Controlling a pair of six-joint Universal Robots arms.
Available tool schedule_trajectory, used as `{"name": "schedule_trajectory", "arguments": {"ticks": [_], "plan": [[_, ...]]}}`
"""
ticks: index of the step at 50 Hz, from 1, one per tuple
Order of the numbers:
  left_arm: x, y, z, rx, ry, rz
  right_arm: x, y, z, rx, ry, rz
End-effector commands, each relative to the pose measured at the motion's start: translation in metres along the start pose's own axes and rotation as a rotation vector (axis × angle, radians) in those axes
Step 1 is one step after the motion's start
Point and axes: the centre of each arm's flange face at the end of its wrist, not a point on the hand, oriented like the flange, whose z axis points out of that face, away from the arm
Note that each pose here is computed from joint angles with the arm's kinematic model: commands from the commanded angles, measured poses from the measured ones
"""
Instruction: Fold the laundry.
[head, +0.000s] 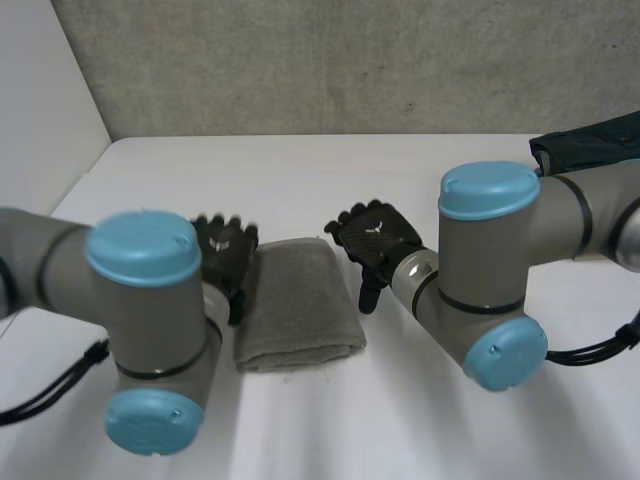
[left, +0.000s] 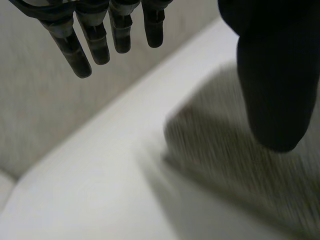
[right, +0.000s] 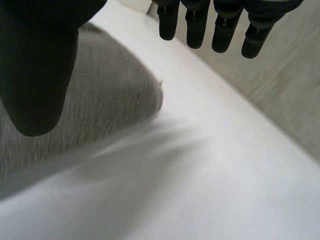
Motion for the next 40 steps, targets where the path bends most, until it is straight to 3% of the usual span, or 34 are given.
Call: {"name": "schedule_trajectory", "arguments": {"ticks": [1, 7, 14, 32, 40], "plan": [[-0.024, -0.074, -0.008, 0.28, 0.164, -0.063, -0.042, -0.01, -0.035, 0.127, -0.016, -0.088], [-0.021, -0.093, -0.013, 0.367, 0.448, -0.092, -0.083, 0.019, -0.047, 0.126, -0.094, -0.138], [-0.022, -0.097, -0.016, 0.32, 0.647, -0.186, -0.097, 0.049, -0.027, 0.122, -0.104, -0.172], [-0.018, -0.092, -0.014, 0.305, 0.672, -0.2, -0.1, 0.046, 0.01, 0.265, -0.041, -0.238], [-0.021, -0.093, -0.013, 0.307, 0.664, -0.204, -0.08, 0.038, 0.029, 0.296, 0.016, -0.215]]}}
